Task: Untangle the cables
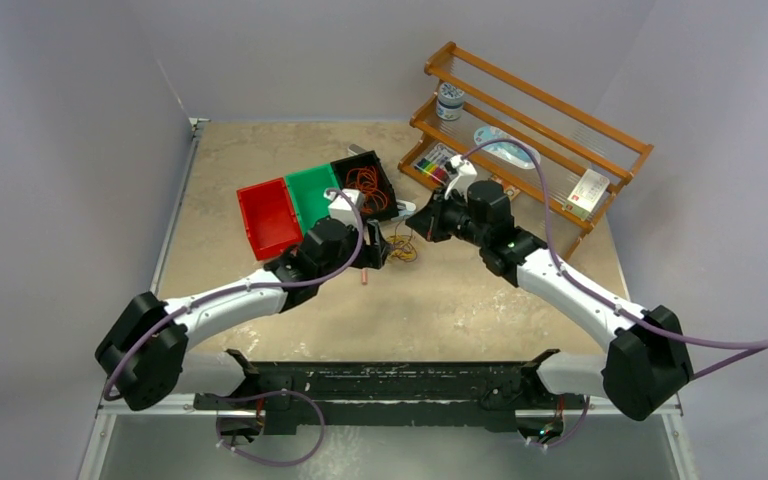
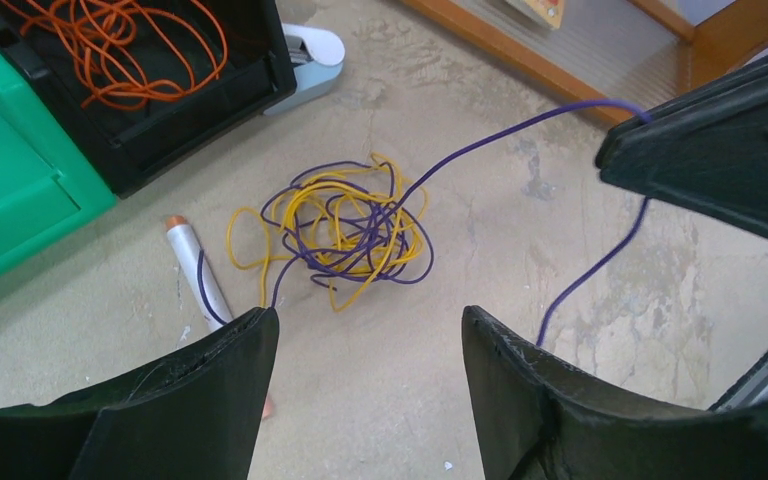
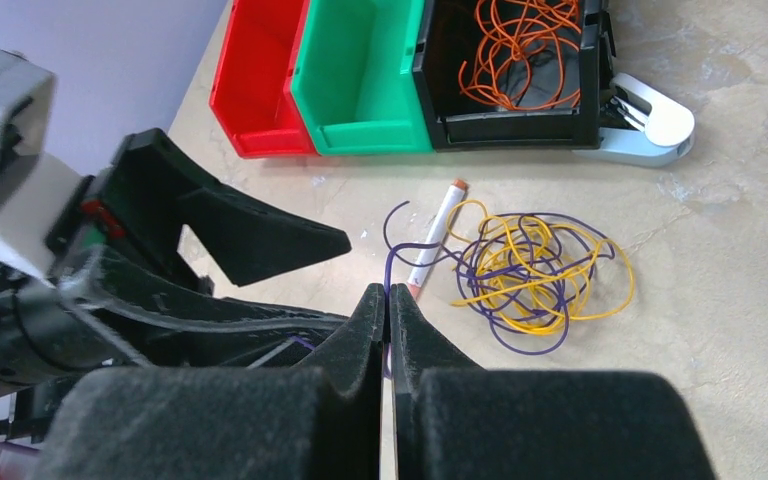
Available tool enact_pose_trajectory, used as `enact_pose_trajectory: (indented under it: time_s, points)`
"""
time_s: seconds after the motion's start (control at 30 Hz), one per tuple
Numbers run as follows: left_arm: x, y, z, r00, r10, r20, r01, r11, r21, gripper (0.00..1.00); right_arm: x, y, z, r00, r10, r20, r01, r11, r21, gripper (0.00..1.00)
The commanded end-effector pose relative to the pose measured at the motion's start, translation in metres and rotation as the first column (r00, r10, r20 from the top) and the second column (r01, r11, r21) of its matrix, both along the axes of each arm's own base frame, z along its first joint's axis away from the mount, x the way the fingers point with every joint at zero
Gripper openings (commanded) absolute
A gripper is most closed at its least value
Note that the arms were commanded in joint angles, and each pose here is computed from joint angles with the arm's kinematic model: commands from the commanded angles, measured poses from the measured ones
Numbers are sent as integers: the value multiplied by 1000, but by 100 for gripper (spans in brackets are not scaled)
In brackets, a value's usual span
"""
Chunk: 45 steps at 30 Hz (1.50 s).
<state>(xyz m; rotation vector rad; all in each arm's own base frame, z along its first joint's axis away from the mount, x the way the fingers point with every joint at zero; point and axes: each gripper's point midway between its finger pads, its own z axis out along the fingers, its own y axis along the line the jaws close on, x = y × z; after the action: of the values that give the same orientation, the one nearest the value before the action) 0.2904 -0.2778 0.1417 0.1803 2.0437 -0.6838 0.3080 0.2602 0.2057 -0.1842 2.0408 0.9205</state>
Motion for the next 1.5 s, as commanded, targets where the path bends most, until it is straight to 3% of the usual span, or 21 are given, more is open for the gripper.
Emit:
enact_pose_trajectory:
  time_s: [0.0,0.27,0.53,0.8,0.9,1.03,1.17,1.4,1.47]
  points:
    - [7,4,61,989,27,147,-15,996,-84,66,0,1,32,994,27,107,-29,999,16,0]
    - [-22,28,88,979,-11,201,27,997,-78,66,13,-25,18,976,6,218,36,981,-189,0]
    - [-27,3,101,941,-184,285,199,980,-27,65,-23,-1,23,913,337,232,-273,924,-266,0]
    - [-14,-7,77,946,-205,251,196,979,64,64,-49,8,51,860,470,201,-419,873,-249,0]
    - [-23,-19,67,915,-247,319,235,969,78,65,-53,7,58,854,485,191,-434,865,-253,0]
    - [-27,-13,81,846,-181,502,174,983,61,68,-58,4,60,849,500,168,-449,852,-269,0]
    - [-24,-8,87,809,-179,560,146,984,104,69,-62,-1,50,842,523,132,-467,829,-307,0]
    - [-46,-29,99,697,-356,622,315,932,180,62,-57,-5,41,847,516,125,-450,822,-349,0]
    - [-47,-28,100,689,-352,634,317,932,174,61,-57,-5,40,843,523,122,-458,819,-347,0]
